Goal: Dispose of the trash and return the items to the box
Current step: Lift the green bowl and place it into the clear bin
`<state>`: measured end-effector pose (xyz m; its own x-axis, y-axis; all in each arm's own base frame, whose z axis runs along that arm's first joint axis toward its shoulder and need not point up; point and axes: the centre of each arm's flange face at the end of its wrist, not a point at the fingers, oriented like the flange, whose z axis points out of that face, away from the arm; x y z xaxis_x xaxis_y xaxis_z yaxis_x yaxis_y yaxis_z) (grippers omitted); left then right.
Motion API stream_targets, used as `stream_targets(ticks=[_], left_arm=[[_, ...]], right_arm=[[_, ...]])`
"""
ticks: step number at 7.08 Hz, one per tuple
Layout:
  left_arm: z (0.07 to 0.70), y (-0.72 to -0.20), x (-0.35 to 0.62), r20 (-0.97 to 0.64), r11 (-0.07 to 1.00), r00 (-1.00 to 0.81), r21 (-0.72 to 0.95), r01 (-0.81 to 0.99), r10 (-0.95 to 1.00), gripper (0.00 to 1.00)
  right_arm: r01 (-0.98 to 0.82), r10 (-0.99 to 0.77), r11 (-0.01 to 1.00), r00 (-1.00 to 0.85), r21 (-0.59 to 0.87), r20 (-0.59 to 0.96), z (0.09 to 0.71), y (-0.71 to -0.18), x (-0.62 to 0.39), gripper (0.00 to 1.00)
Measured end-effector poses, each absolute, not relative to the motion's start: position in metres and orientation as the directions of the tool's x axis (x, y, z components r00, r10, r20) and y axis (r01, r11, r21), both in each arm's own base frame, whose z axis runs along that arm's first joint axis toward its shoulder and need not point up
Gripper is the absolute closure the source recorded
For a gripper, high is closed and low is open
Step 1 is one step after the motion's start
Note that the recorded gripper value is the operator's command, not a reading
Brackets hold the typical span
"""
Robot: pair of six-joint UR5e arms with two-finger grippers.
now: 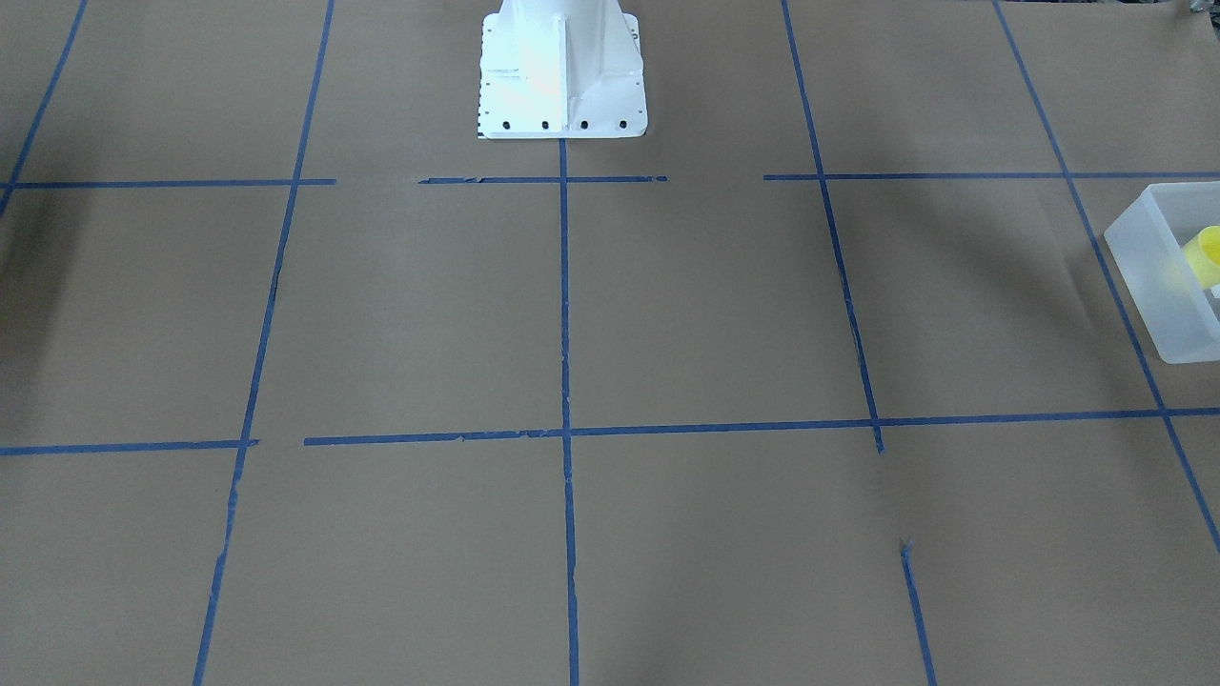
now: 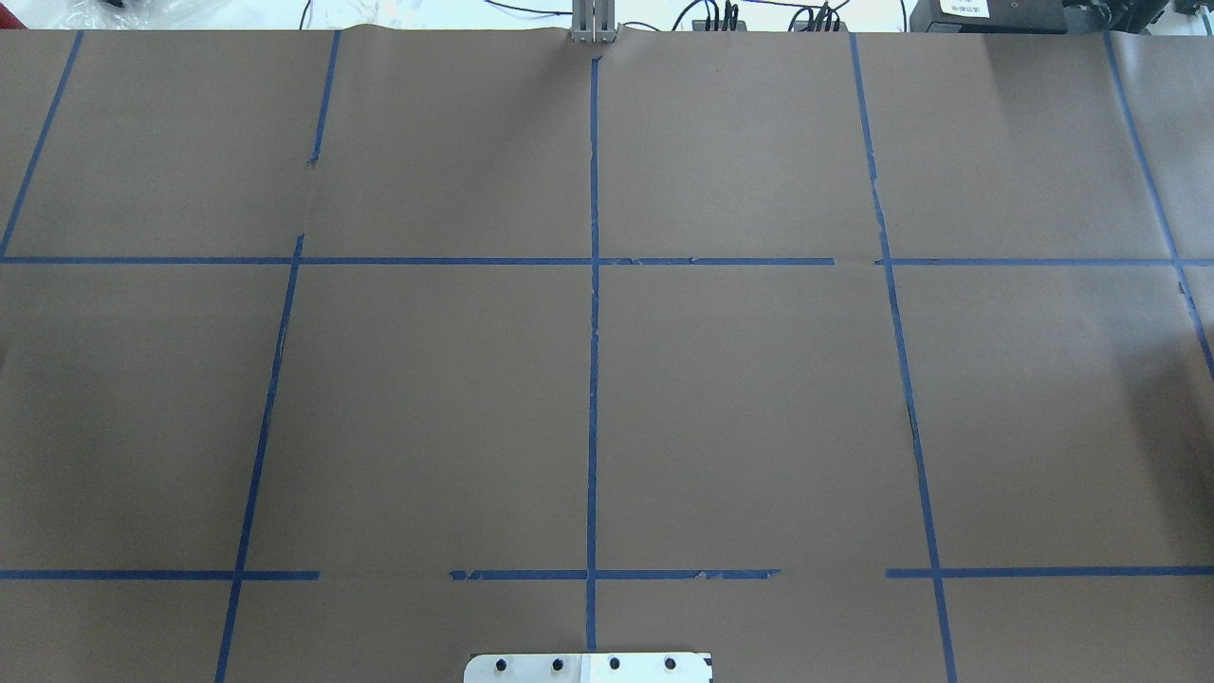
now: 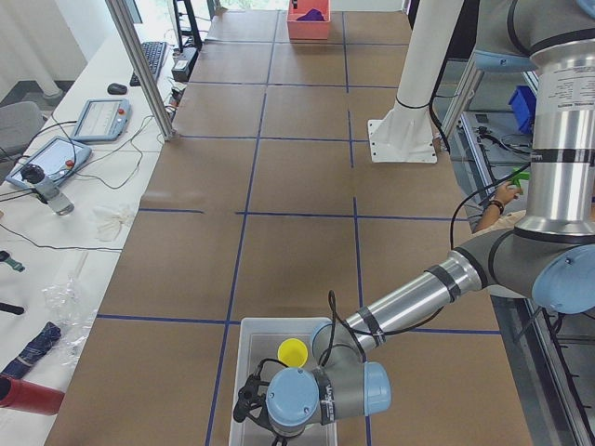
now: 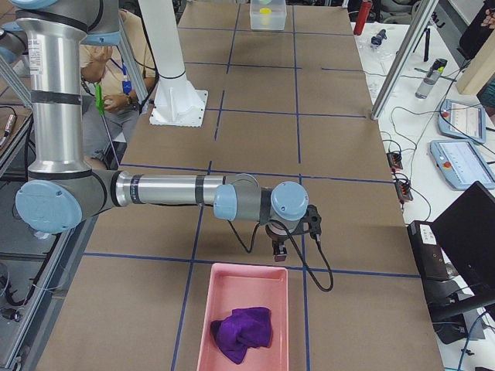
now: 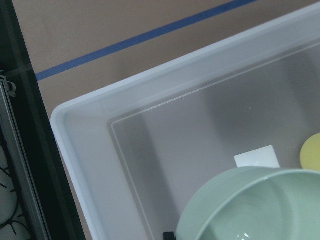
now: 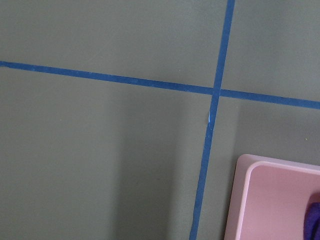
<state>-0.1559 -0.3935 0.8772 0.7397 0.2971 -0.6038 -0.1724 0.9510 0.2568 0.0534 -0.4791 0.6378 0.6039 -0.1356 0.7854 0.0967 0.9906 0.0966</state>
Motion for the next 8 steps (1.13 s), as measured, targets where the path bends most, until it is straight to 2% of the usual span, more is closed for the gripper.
stream_targets(ticks=[2, 3, 4, 6, 8], left_arm=[[0.896, -0.383, -0.153, -0.621, 0.962, 0.739, 0.228, -0.15, 0.262, 1.0], [0.902, -0.379, -0.151, -0.635, 0.965, 0.73, 0.217, -0.143, 0.252, 0.32], [0.905, -0.376, -0.149, -0.649, 0.967, 0.72, 0.214, -0.138, 0.246, 0.0], [0.891, -0.387, -0.151, -0.632, 0.956, 0.724, 0.259, -0.139, 0.276, 0.0], [0.79, -0.438, -0.16, -0.568, 0.926, 0.758, 0.358, -0.125, 0.321, 0.0]], right_arm=[[0.105, -0.128, 0.991, 0.596, 0.08, 0.793, 0.646, -0.479, 0.049, 0.0], [0.11, -0.126, 0.991, 0.591, 0.075, 0.797, 0.65, -0.479, 0.046, 0.0], [0.114, -0.126, 0.991, 0.588, 0.072, 0.799, 0.651, -0.479, 0.044, 0.0], [0.115, -0.125, 0.991, 0.587, 0.07, 0.8, 0.652, -0.48, 0.043, 0.0], [0.09, -0.11, 0.994, 0.592, 0.07, 0.798, 0.635, -0.491, 0.042, 0.0]])
